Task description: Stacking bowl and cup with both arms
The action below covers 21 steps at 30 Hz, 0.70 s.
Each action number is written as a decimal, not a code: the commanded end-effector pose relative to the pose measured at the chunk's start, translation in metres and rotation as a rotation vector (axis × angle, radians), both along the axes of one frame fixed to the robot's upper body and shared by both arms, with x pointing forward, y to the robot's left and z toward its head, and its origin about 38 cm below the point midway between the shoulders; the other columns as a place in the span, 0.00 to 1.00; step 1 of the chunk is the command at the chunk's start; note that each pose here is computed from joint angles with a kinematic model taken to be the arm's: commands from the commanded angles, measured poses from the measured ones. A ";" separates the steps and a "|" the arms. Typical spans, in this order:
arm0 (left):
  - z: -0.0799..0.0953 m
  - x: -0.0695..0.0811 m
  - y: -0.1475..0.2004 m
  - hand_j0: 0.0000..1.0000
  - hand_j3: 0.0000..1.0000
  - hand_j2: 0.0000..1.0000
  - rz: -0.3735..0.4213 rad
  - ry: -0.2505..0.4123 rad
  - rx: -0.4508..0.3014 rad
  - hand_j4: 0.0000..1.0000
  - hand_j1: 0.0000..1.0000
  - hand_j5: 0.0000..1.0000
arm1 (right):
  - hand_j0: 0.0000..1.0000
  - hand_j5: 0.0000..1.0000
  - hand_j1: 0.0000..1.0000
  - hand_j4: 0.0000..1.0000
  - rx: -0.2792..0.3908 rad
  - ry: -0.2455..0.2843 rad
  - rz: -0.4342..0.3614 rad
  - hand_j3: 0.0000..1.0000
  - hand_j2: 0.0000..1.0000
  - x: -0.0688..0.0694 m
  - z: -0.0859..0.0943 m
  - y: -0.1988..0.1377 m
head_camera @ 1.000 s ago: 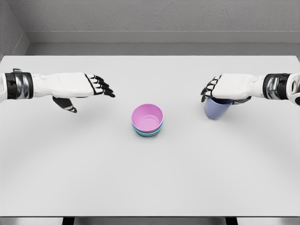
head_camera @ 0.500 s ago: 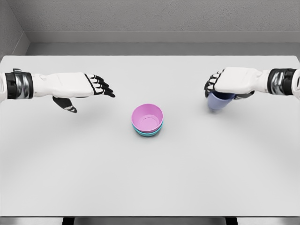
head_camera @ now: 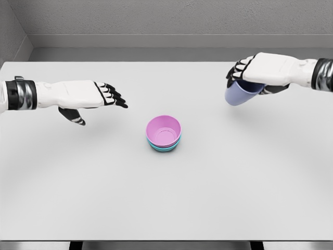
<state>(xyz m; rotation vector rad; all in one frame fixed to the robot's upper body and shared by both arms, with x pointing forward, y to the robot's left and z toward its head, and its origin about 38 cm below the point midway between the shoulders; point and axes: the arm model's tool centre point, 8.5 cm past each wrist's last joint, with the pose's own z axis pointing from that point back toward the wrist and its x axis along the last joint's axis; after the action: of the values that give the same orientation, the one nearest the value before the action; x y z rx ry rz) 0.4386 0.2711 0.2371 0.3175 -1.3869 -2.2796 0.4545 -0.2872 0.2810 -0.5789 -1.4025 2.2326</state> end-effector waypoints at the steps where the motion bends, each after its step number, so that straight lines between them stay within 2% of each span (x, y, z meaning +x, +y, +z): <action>1: 0.000 0.000 0.000 1.00 1.00 1.00 0.003 0.002 -0.006 1.00 1.00 1.00 | 0.59 0.59 0.59 0.59 0.035 -0.009 0.045 0.59 0.59 -0.007 0.008 0.013; 4: 0.000 0.000 0.000 1.00 1.00 1.00 0.003 0.002 -0.006 1.00 1.00 1.00 | 0.59 0.59 0.59 0.59 0.025 -0.056 0.133 0.59 0.59 -0.023 0.020 0.037; 7: 0.001 0.000 0.000 1.00 1.00 1.00 0.003 0.001 -0.006 1.00 1.00 1.00 | 0.59 0.59 0.59 0.59 0.024 -0.085 0.175 0.59 0.59 -0.031 0.029 0.048; 9: 0.000 0.000 0.001 1.00 1.00 1.00 0.004 0.002 -0.005 1.00 1.00 1.00 | 0.59 0.59 0.59 0.59 0.019 -0.090 0.203 0.59 0.59 -0.036 0.029 0.056; 12: 0.001 0.000 0.001 1.00 1.00 1.00 0.004 0.000 -0.005 1.00 1.00 1.00 | 0.59 0.59 0.59 0.59 -0.006 -0.099 0.298 0.59 0.59 -0.052 0.027 0.082; 21: 0.001 0.000 0.002 1.00 1.00 1.00 0.006 0.000 -0.003 1.00 1.00 1.00 | 0.59 0.59 0.59 0.59 -0.014 -0.090 0.397 0.59 0.59 -0.056 0.023 0.120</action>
<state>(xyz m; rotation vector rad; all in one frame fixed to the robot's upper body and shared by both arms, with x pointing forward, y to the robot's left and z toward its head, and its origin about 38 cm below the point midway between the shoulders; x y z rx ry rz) 0.4384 0.2728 0.2377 0.3212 -1.3838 -2.2791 0.4016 -0.1761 0.3128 -0.4902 -1.6607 2.5405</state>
